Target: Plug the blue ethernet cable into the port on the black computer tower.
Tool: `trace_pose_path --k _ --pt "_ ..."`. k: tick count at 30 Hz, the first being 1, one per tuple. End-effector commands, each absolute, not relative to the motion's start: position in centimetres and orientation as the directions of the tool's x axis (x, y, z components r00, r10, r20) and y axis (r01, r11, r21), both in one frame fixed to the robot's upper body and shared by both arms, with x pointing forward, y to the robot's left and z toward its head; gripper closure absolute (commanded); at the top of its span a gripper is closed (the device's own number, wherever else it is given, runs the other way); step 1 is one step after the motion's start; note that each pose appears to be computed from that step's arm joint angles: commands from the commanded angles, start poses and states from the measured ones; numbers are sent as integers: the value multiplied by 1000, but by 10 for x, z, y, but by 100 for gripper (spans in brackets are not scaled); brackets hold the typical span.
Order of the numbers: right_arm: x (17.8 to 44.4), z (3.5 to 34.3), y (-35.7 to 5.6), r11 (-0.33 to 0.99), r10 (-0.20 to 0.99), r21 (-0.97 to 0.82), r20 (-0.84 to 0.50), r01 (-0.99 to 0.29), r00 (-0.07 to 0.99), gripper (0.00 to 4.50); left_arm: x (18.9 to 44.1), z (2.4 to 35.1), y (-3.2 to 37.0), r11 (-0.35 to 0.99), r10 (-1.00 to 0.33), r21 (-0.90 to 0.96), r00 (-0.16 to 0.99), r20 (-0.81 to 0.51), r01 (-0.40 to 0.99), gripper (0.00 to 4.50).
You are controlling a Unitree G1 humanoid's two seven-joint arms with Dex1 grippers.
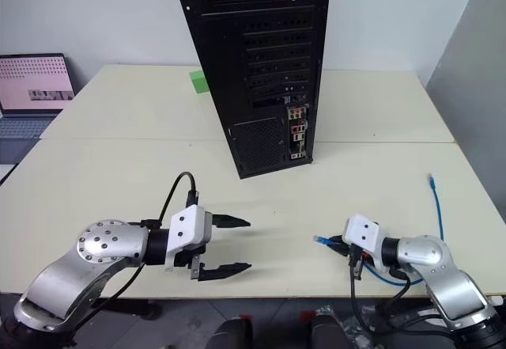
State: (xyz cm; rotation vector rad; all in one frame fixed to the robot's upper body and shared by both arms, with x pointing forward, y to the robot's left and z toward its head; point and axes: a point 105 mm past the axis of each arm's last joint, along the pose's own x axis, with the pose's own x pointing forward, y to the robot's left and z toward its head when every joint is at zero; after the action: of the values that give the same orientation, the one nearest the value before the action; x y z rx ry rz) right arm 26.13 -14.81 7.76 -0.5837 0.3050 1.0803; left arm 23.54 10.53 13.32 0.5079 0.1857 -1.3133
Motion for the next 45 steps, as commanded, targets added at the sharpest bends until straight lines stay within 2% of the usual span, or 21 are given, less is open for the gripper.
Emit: trace_pose_path --k 1,11,20,23,24,36,40,45 --pt "261 100 -133 287 779 -331 -465 -899 420 443 240 134 97 124 -886 282 234 -401 951 30" --pt "262 117 -92 181 828 -320 -460 -930 320 443 264 121 72 65 -910 301 180 -373 952 30" --pt "262 120 -76 144 847 -311 -452 -939 280 444 275 118 65 26 -921 322 148 -361 946 30" --pt "261 123 -70 136 856 -311 -441 -941 270 444 276 114 64 -13 -915 350 130 -382 937 78" --pt "262 123 -69 135 857 -312 -439 -940 269 444 277 112 64 -17 -913 360 132 -386 933 109" --pt "261 124 -64 115 860 -320 -441 -940 256 445 281 113 60 -14 -920 374 134 -367 927 332" --pt "260 124 -63 106 859 -318 -448 -942 248 445 282 112 60 -15 -920 380 137 -369 925 420" --pt "263 129 -63 129 873 -305 -416 -944 253 445 281 109 62 -24 -916 399 140 -377 917 421"
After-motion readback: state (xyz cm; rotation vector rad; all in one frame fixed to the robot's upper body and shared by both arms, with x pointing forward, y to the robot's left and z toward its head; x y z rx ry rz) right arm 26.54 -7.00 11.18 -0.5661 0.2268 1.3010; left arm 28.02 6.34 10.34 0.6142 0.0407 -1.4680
